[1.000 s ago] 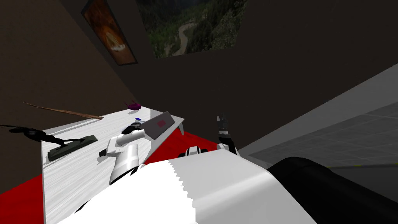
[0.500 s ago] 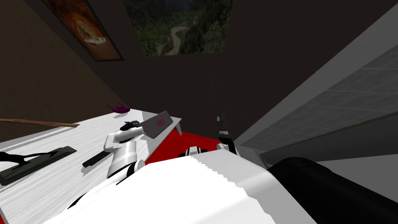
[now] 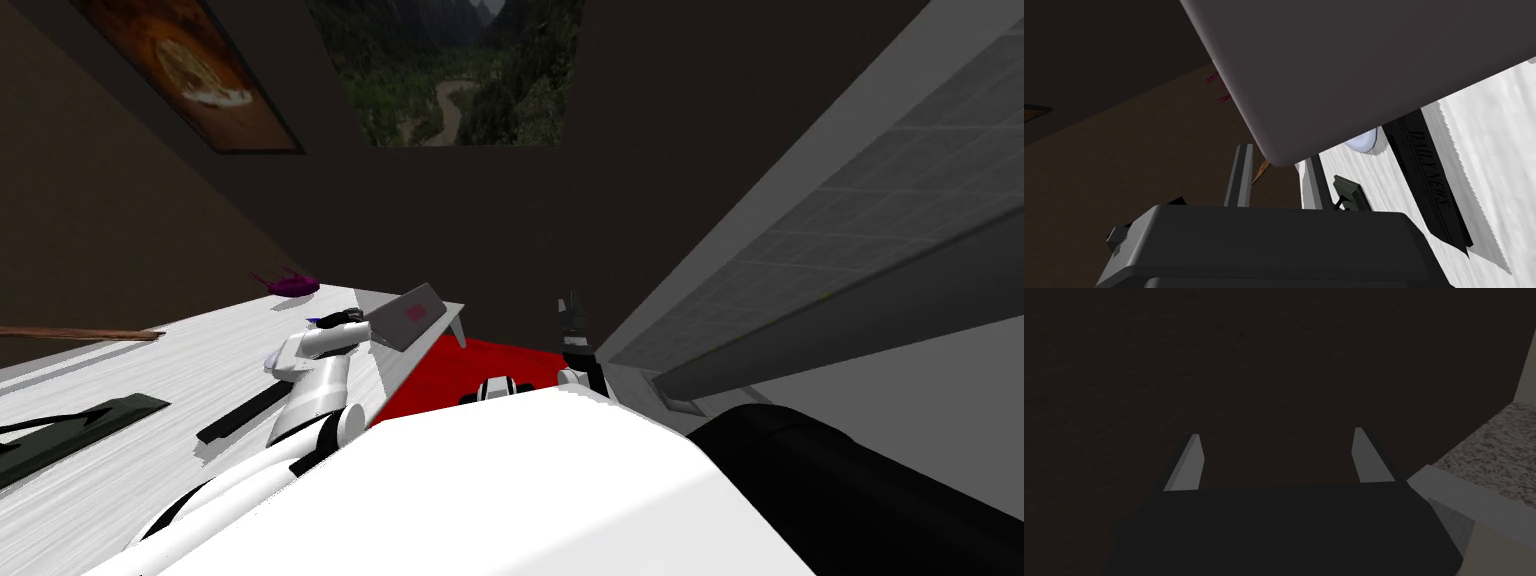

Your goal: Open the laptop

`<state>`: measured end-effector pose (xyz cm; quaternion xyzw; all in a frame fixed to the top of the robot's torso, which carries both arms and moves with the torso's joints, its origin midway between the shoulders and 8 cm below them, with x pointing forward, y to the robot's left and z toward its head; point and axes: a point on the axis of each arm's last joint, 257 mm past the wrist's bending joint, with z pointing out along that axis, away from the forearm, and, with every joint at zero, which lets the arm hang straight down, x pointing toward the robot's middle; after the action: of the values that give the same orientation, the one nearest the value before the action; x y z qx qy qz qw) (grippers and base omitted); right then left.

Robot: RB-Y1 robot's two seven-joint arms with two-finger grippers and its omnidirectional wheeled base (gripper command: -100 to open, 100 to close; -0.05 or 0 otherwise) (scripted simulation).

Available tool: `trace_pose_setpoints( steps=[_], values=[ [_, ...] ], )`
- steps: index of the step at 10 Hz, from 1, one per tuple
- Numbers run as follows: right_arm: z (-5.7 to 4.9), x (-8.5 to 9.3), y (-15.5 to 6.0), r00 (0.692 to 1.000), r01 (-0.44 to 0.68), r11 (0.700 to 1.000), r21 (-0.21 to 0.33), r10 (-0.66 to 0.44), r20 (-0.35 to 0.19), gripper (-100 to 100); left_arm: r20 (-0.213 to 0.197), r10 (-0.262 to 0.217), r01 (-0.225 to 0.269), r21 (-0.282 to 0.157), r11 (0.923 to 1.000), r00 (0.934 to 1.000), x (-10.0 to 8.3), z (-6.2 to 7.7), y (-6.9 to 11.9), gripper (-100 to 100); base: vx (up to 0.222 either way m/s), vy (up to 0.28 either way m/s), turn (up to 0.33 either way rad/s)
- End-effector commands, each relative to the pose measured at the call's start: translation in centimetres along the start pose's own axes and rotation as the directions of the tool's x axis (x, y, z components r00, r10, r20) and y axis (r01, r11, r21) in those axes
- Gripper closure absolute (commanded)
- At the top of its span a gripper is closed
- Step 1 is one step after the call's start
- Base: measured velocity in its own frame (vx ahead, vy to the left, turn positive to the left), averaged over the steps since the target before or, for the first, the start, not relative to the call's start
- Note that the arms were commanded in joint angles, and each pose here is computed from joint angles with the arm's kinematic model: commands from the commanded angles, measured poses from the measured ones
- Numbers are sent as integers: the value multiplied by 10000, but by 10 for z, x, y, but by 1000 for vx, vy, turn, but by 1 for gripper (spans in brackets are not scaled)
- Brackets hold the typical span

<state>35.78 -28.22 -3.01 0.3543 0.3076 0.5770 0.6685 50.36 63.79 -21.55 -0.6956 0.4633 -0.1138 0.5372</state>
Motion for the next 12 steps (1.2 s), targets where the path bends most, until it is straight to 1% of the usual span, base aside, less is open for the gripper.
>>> trace_pose_setpoints(
  steps=[1,2,3,4,5,7,8,9,10,11,12],
  values=[
    [0,0,0,10000,0,10000,1,0,1,0,-113,24,-30,-534,9986,9999,7,7,25,100,14,-2,37],
    [0,0,0,10000,-1,10000,1,1,1,0,-276,-254,244,-369,9990,9993,9,12,3,100,-83,53,-249],
    [0,0,0,10000,-1,10000,-3,1,-1,0,-243,-338,324,-570,9978,9991,8,16,11,100,-128,85,-318],
    [0,0,0,10000,-1,10000,-2,1,-2,0,-262,-313,289,-847,9960,9992,9,19,25,100,-65,57,-91],
    [0,0,0,10000,0,10000,0,0,0,0,-275,-296,266,-1032,9943,9992,11,20,34,100,-1,18,16],
    [0,0,0,10000,0,10000,1,0,1,0,-272,-300,272,-985,9948,9992,10,20,31,100,17,-17,29],
    [0,0,0,10000,0,10000,1,0,1,0,-312,-567,541,-793,9954,9979,6,24,7,100,-101,44,-261],
    [0,0,0,10000,0,10000,-2,0,-1,0,-265,-654,625,-999,9930,9975,5,27,16,100,-133,94,-260],
    [0,0,0,10000,1,10000,-1,-1,-2,0,-256,-662,627,-1186,9910,9975,5,29,25,100,-77,65,-72],
    [0,0,0,10000,1,10000,1,-1,0,0,-247,-639,595,-1475,9873,9977,6,31,40,100,-17,22,11],
    [0,0,0,10000,1,10000,1,-1,1,0,-244,-630,583,-1587,9856,9977,6,31,45,100,12,-2,21]
  ],
)
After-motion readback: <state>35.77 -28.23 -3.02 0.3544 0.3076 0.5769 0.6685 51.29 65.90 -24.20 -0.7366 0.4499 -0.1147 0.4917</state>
